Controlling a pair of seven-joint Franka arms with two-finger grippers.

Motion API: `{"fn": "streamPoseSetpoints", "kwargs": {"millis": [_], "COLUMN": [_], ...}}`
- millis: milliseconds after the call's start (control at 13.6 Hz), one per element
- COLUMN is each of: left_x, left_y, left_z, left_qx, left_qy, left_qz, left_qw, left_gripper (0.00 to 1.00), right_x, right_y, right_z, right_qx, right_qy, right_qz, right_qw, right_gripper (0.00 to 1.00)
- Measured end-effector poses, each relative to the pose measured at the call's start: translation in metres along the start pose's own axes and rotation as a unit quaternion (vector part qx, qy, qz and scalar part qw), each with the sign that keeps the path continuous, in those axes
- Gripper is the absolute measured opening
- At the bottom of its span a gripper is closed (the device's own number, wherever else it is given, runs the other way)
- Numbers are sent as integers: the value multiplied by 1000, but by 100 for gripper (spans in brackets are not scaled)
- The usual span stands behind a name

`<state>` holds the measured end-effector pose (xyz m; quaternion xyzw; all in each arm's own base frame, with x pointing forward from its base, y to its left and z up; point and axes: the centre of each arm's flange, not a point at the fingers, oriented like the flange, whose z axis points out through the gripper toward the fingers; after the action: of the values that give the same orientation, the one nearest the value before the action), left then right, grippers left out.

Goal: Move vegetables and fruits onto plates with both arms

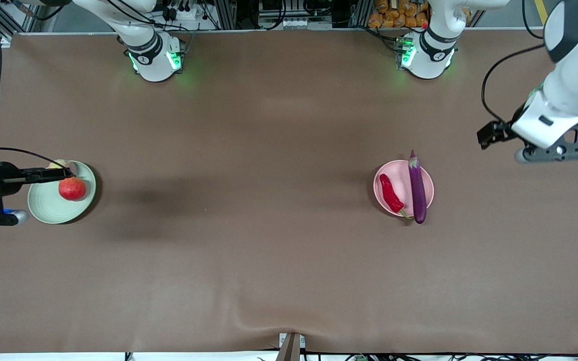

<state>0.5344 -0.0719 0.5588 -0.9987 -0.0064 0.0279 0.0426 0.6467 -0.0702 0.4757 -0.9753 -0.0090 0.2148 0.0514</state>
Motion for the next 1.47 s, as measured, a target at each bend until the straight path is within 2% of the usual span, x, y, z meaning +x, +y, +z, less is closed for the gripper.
{"fn": "streamPoseSetpoints", "kwargs": {"millis": [220, 441, 661, 882, 1029, 1176, 1323, 1470], "left_x": [-20, -28, -35, -39, -40, -31, -22, -16], "left_y": [1, -5, 2, 4, -6, -21, -38, -39], "left_z": [-19, -42, -58, -57, -52, -48, -55, -58], "left_qx": [-21, -23, -21, -19, -20, -23, -27, -28], "left_qy": [-15, -19, -26, -42, -60, -60, -45, -33], "left_qz": [38, 63, 73, 76, 68, 52, 31, 26], "left_qw": [999, 998, 997, 996, 996, 997, 998, 999], "left_gripper": [100, 100, 100, 100, 100, 100, 100, 100], "right_x": [-21, -83, -141, -154, -162, -172, -186, -203], "right_y": [-31, -49, -58, -71, -95, -97, -90, -85], "right_z": [-52, -116, -149, -153, -148, -140, -132, -123], "right_qx": [-9, -3, -7, -10, -25, -31, -32, -34], "right_qy": [48, 96, 113, 110, 103, 105, 138, 152], "right_qz": [-27, -43, -47, -54, -39, -29, -22, -41], "right_qw": [998, 994, 993, 992, 994, 994, 990, 987], "right_gripper": [100, 100, 100, 100, 100, 100, 100, 100]}}
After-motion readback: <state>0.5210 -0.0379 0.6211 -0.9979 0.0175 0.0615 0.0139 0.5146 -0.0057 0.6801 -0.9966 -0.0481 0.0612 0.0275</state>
